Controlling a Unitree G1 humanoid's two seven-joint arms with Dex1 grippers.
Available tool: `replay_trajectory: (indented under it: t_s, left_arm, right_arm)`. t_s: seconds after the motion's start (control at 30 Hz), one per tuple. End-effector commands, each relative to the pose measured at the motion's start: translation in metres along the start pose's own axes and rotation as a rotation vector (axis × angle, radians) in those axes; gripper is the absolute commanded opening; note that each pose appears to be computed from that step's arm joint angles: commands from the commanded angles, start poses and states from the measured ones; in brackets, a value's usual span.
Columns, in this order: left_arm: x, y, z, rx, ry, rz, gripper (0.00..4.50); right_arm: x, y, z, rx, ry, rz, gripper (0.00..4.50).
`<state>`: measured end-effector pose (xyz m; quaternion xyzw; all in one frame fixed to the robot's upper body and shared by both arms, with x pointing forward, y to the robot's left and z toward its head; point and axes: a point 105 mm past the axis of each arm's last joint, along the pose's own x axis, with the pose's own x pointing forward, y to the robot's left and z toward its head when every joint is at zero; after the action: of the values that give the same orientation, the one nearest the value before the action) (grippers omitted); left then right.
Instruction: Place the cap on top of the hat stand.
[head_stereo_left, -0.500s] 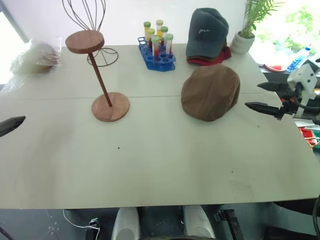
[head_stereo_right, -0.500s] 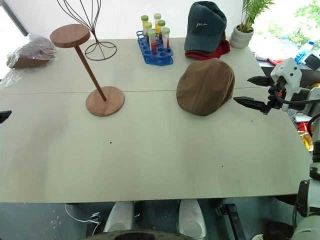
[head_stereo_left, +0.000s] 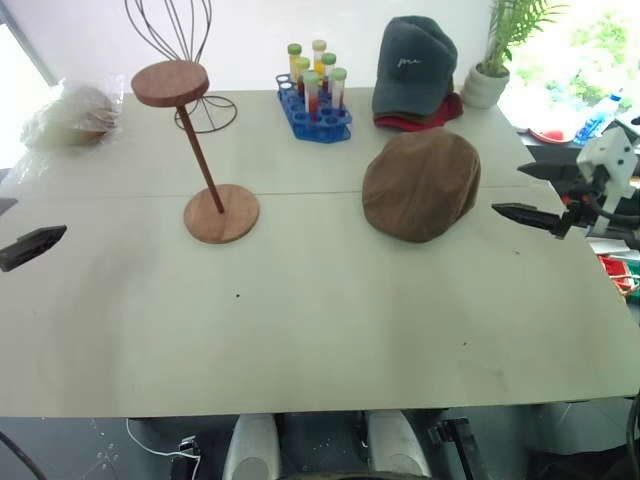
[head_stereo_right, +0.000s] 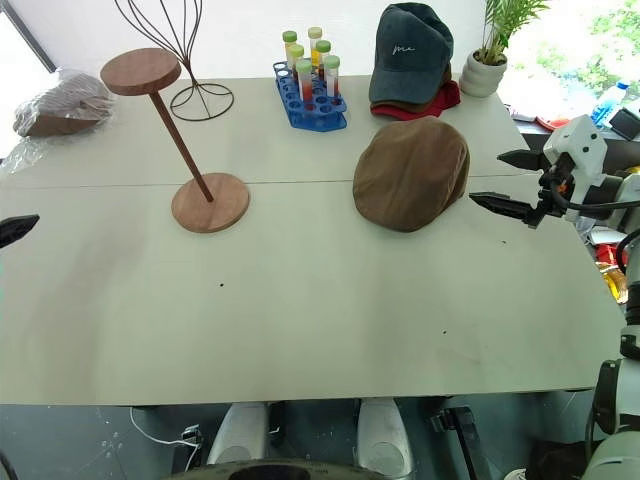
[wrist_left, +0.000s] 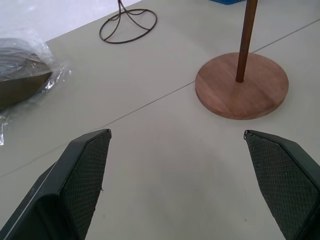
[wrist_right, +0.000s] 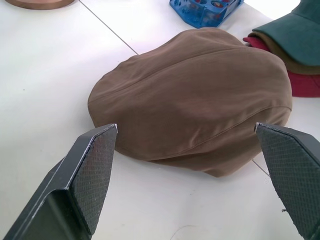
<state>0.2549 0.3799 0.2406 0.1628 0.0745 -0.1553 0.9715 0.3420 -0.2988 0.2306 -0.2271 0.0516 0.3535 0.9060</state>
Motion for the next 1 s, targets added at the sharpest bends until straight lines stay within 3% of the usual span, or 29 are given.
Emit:
replay_trajectory:
  t_s: [0.03, 0.2, 0.37, 0.53, 0.67, 0.77, 1.0]
  left_arm:
    - [0.000, 0.003, 0.007, -0.008, -0.021, 0.005, 4.47]
    - [0.007, -0.011, 0.017, -0.009, -0.033, -0.078, 4.47]
    - [0.017, -0.059, 0.069, -0.013, -0.144, -0.346, 4.47]
    - [0.023, -0.108, 0.101, 0.015, -0.164, -0.616, 4.47]
    - [0.028, -0.141, 0.110, 0.069, -0.150, -0.794, 4.47]
    - [0.033, -0.161, 0.111, 0.096, -0.134, -0.913, 4.47]
    - [0.051, -0.176, 0.117, 0.118, -0.136, -1.037, 4.47]
  right_arm:
    - [-0.011, -0.011, 0.015, -0.049, -0.027, -0.058, 4.50]
    - [-0.012, -0.018, 0.018, -0.109, 0.010, -0.111, 4.50]
    - [-0.003, -0.011, 0.046, -0.230, 0.041, -0.090, 4.50]
    - [0.011, 0.022, 0.077, -0.390, 0.068, -0.036, 4.50]
    - [0.028, 0.053, 0.089, -0.461, 0.083, -0.062, 4.50]
    - [0.039, 0.077, 0.085, -0.493, 0.101, -0.093, 4.50]
    - [0.062, 0.121, 0.062, -0.519, 0.124, -0.157, 4.50]
